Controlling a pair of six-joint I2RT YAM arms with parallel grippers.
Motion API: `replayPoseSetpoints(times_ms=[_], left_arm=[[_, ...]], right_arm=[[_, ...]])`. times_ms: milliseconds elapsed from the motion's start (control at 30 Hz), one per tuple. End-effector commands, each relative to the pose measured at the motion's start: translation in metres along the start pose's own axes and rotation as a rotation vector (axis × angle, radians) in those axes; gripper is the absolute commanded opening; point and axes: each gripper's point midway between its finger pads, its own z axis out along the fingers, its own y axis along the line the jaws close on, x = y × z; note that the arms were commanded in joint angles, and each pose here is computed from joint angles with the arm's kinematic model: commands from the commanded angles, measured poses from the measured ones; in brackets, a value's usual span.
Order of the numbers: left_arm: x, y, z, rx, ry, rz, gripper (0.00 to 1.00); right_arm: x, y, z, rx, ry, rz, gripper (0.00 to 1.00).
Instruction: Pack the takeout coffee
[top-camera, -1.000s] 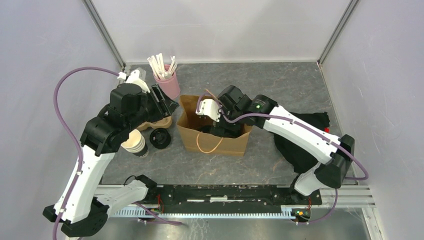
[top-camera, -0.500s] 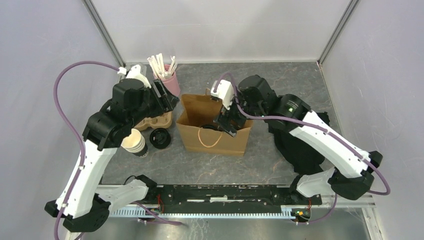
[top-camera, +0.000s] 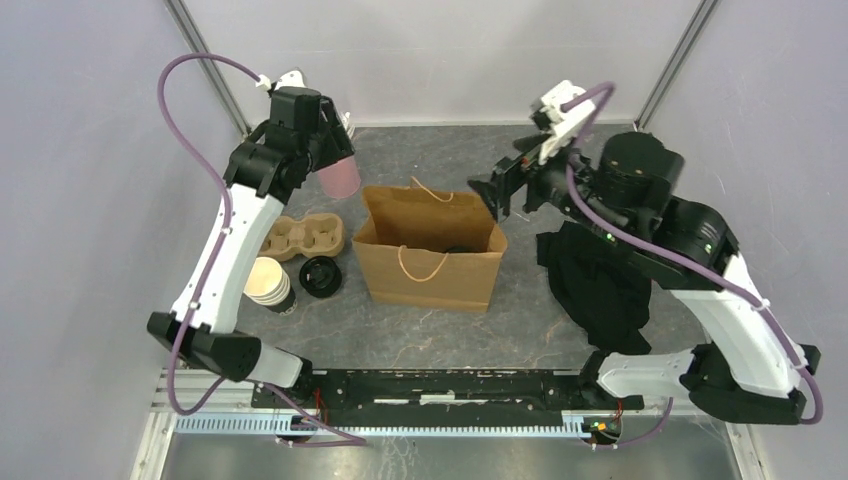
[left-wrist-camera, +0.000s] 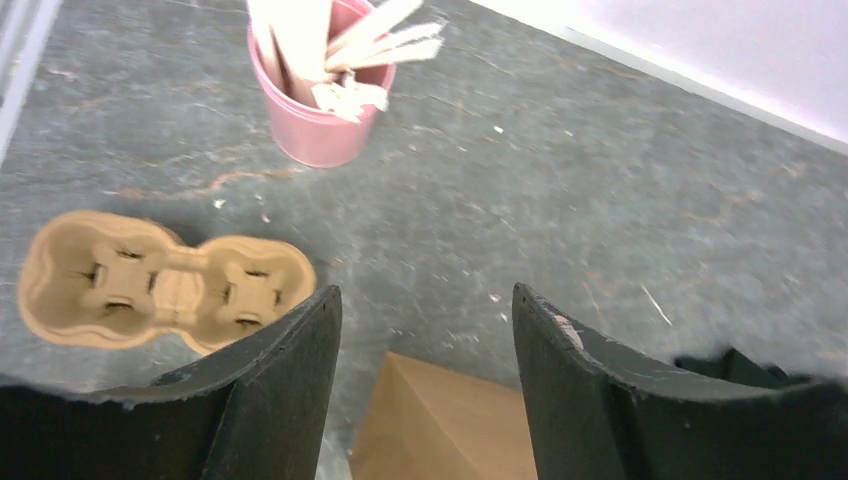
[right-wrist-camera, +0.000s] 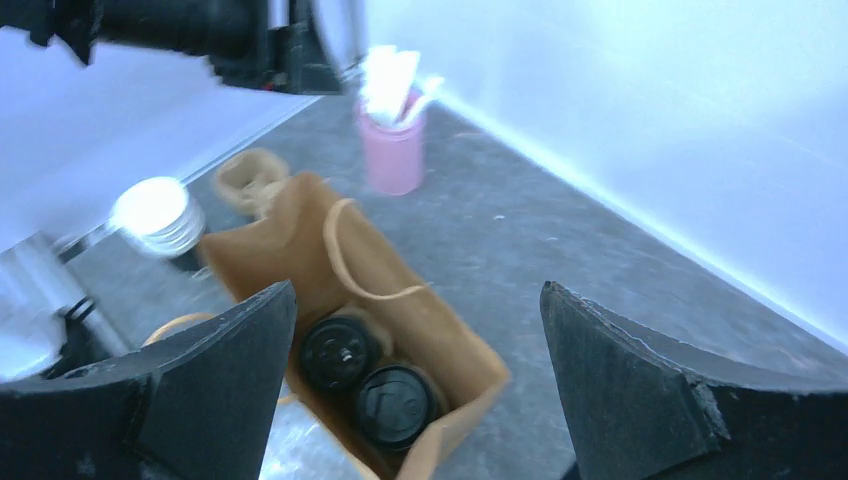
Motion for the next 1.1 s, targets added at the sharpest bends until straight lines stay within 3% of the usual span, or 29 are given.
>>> replayPoseSetpoints(times_ms=[0, 100, 200, 300, 533, 1067], left_arm=[[-0.031, 0.03, 0.037, -0.081, -0.092, 0.013, 0.67], [-0.037, 0.045, 0.062, -0.125, -0.094, 0.011, 0.63], [-0.033, 0.059, 0.091, -0.138, -0.052, -0.021, 0.57], [-0.032, 0.069, 0.113, -0.122, -0.018, -0.086, 0.5], [-0.024, 0.065, 0.155, -0.059, 0.044, -0.13, 0.47], [-0.016, 0.064, 0.182, -0.053, 0.063, -0.137, 0.39]], right_arm=[[0.012, -0.069, -0.025, 0.389, -0.016, -0.032, 0.98], [0.035, -0.088, -0.042, 0.475, -0.007, -0.126, 0.98], [0.046, -0.103, -0.064, 0.567, -0.044, -0.094, 0.98], [0.053, -0.1, -0.072, 0.529, -0.067, -0.123, 0.98], [0.076, -0.1, -0.07, 0.505, 0.001, -0.233, 0.98], [0.088, -0.104, -0.07, 0.522, 0.029, -0.271, 0.98]])
